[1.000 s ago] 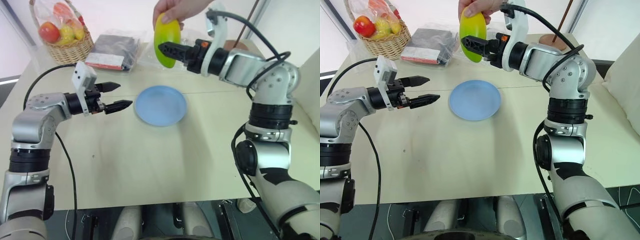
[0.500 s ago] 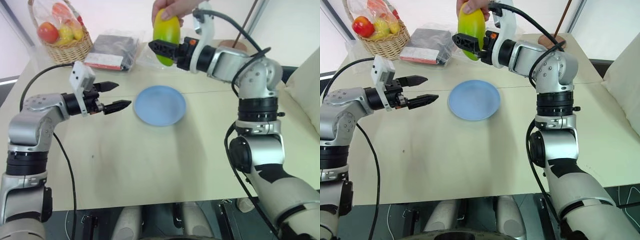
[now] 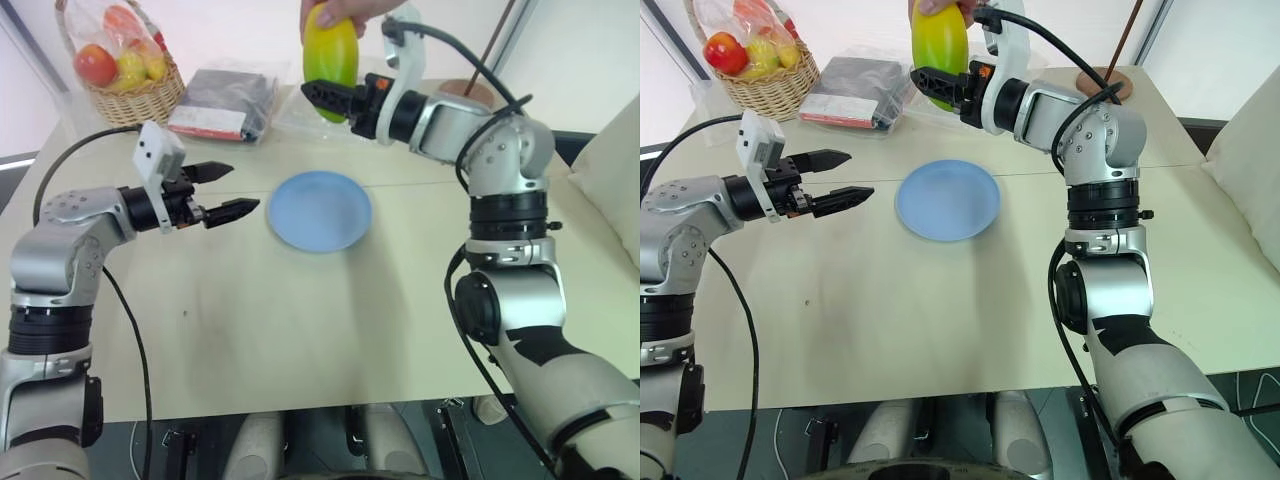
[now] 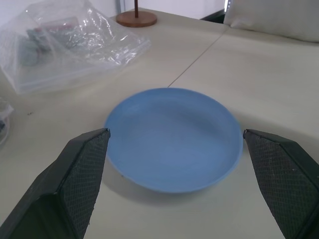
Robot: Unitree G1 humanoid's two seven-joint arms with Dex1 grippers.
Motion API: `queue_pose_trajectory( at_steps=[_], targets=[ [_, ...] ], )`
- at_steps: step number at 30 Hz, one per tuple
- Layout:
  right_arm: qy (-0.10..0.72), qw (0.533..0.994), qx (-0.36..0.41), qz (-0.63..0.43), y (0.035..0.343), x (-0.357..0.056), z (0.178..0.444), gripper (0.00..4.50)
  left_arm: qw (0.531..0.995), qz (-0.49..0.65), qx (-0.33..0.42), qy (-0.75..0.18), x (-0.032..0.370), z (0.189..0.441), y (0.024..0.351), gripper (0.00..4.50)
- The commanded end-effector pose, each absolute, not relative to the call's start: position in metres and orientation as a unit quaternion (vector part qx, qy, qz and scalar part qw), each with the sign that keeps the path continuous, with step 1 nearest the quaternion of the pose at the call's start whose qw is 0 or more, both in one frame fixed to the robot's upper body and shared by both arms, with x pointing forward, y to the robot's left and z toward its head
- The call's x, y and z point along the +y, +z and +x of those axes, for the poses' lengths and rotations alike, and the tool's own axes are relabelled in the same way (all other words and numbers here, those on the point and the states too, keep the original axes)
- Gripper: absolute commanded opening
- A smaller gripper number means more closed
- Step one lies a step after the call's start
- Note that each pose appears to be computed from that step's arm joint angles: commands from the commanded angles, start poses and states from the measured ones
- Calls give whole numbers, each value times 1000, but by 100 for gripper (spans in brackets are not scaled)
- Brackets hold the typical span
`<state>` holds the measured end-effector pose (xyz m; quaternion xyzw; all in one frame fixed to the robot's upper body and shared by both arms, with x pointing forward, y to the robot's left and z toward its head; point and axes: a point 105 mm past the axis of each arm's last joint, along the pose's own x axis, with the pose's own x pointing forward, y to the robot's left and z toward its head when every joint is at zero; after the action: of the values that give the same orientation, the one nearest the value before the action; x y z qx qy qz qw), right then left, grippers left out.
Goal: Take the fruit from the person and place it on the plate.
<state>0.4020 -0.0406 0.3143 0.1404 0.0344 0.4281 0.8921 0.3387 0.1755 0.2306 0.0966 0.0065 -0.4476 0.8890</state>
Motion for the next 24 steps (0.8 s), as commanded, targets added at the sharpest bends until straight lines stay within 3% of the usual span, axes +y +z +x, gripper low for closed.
queue_pose_trajectory(
  at_steps=[1, 7, 10, 19, 24],
  targets=[
    [448, 884, -10, 134, 343, -35, 393, 259, 889, 108, -16, -445, 177, 335, 244, 450],
    [454, 885, -17, 103, 341, -36, 387, 259, 888, 109, -14, -446, 176, 336, 243, 450],
    [467, 881, -4, 83, 325, -35, 379, 259, 888, 110, -7, -447, 179, 335, 241, 450],
    [389, 907, 119, 108, 207, -37, 379, 259, 878, 115, 38, -464, 189, 324, 229, 450],
    [346, 920, 142, 115, 177, -37, 392, 259, 865, 121, 69, -481, 190, 318, 222, 450]
  ],
)
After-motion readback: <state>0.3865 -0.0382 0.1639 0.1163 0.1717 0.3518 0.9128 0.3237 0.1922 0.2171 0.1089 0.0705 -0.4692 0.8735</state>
